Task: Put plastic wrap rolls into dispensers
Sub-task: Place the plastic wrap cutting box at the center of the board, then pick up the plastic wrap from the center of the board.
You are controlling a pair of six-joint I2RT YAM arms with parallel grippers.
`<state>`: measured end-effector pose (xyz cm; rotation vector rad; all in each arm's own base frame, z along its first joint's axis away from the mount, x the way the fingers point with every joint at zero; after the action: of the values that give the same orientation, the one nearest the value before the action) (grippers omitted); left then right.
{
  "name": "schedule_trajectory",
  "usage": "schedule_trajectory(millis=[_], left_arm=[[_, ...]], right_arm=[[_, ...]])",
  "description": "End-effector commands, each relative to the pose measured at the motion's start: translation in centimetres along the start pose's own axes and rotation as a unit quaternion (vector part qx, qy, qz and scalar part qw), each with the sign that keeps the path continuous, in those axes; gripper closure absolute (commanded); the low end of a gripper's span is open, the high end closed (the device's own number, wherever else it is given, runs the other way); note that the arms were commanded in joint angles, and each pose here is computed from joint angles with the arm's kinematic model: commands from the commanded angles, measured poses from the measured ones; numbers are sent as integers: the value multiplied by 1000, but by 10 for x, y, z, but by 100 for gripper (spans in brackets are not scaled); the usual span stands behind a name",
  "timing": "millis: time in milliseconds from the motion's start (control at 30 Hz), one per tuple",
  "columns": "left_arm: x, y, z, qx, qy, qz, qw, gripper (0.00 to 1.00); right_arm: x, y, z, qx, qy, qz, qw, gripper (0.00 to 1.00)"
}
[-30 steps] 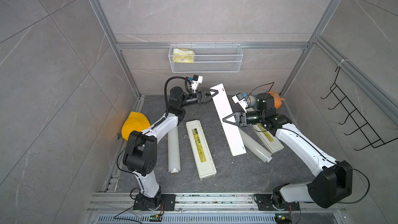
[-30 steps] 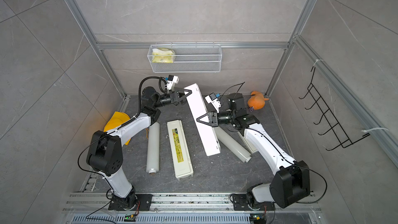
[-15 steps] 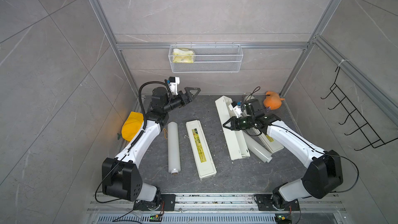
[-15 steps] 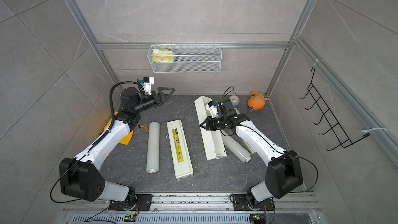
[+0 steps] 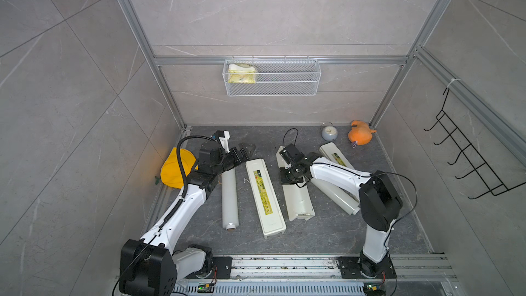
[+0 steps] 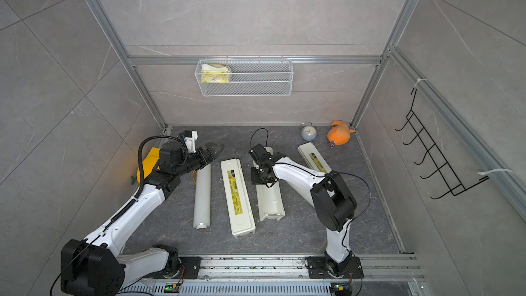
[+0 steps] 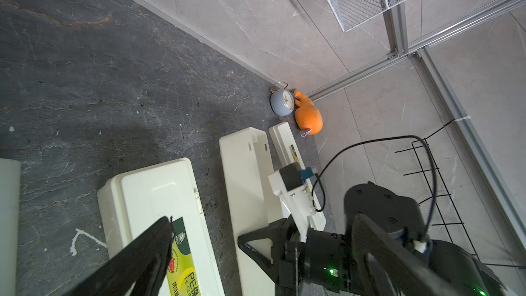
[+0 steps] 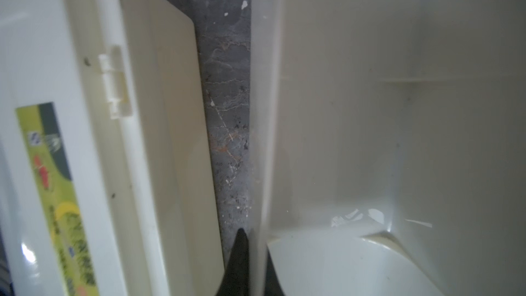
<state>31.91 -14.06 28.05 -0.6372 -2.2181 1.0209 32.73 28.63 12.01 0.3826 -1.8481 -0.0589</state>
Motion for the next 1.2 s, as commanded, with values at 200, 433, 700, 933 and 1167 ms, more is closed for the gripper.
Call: schedule_trajectory(millis=[200,433,700,933,1167], left_arm=[[7,-1,3,-23,-4,4,1000,0],[7,7,8,-17,-2,-6,1000,0],[3,9,10,-13,7,-9,1000,1],[0,13,11,-3,14,-14,1000,1],[-7,17,13,7,30,-22,999,0]], right_arm=[[-27,-29,-14,-72,-23,136,988,100],[-20,-18,-13,-35,5,91,995,46],[65,-15,-23,124,-14,59,990,21],[108,-98,-28,150,-5,63,987,19],[87,-187,-26,137,44,105,984,5]])
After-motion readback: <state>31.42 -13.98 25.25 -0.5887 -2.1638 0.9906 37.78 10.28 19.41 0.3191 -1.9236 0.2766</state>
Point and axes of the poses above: each gripper's point midway between its finger pads, its own x axis back along the fingers, its own y axis along the line the jaws close on, z = x × y, the point moved 5 cm from there along x, back along the fingers, and after that the axes turned 5 degrees about x, right-handed, at the moved point
